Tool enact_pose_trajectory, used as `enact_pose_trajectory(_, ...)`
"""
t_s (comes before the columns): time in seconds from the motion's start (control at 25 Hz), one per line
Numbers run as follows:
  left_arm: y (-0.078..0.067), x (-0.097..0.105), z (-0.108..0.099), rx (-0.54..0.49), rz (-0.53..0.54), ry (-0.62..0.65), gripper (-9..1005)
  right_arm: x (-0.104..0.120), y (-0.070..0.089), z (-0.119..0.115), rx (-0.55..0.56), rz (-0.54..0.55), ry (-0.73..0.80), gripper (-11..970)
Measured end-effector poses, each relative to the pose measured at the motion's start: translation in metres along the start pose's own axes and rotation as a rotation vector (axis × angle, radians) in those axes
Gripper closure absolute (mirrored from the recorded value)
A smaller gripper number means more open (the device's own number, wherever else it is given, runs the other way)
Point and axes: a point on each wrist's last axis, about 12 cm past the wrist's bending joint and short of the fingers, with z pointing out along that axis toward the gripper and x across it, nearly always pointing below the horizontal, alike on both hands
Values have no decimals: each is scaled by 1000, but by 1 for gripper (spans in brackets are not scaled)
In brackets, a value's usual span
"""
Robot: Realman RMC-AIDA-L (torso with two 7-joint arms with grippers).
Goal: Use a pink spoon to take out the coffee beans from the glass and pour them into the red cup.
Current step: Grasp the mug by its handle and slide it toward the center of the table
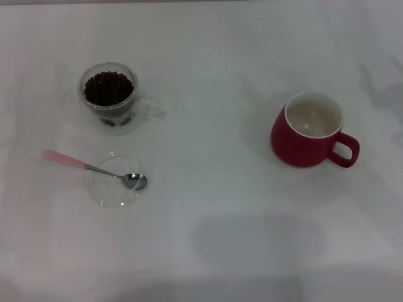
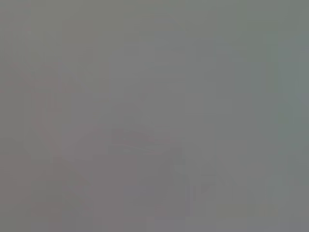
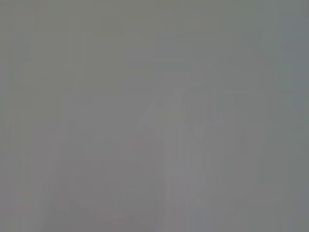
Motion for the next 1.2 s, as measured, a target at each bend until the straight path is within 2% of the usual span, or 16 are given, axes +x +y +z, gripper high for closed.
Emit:
enact_pose_trajectory(0.44,1,1,-2,1,1,7,148,0,1,-6,-4,5,9,252)
enact_pose_trajectory(0.64,1,2,-5,0,-1,11,148,3,-2,-11,7,47,49,252)
enact_pose_trajectory(0.88,1,3,-7,2,0,13,149,5,0,-34,-33,97,135,252)
enact_pose_trajectory(1.08,3,3,-11,11,8,15,149,4,-3,-61,-141,188,275,253)
enact_pose_trajectory(1.2,4,3,-15,8,8,15,149,7,1,-72,-171,207,336,253)
